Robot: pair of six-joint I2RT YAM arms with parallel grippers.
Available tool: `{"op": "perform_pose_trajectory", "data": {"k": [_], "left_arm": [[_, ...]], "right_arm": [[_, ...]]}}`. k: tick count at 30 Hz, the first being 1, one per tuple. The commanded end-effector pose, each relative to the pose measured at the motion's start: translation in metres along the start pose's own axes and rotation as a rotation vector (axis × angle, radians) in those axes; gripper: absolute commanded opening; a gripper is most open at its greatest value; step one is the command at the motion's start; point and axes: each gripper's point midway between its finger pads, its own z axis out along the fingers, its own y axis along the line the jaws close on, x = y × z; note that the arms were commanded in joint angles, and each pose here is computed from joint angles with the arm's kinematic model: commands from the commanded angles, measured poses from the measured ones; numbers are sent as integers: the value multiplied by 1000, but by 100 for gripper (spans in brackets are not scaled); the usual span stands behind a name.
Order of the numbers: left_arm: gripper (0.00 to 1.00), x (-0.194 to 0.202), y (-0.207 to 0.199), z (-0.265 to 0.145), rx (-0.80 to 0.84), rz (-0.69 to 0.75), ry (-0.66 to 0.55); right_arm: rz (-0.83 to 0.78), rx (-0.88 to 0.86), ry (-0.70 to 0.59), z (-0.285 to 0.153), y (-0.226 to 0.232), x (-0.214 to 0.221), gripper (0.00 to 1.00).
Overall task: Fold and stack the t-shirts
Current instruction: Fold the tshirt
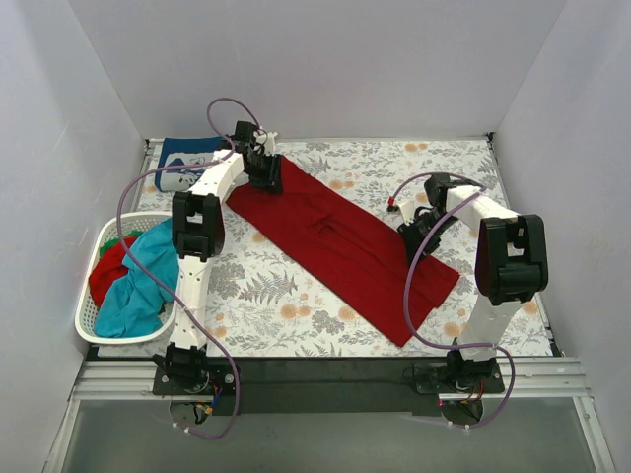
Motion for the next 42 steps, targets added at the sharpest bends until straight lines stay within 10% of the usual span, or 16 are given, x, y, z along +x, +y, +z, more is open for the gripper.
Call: {"op": "perform_pose_trajectory", "data": {"k": [1, 19, 29, 35, 42], "left_arm": [[39, -51, -6, -64, -14, 62, -218], [39, 70, -27, -57, -54, -123, 115], [33, 86, -13, -1, -90, -23, 229], [38, -6, -46, 17, 23, 121, 20], [48, -55, -74, -46, 54, 214, -235]], "right_arm": [[-31, -8, -126, -46, 5, -36, 23], [28, -16, 68, 12, -33, -14, 7], [-68, -181, 222, 44, 68, 43, 4], [-156, -365, 83, 32, 145, 21, 11], [-224, -343, -163, -7, 131, -67, 19]]}}
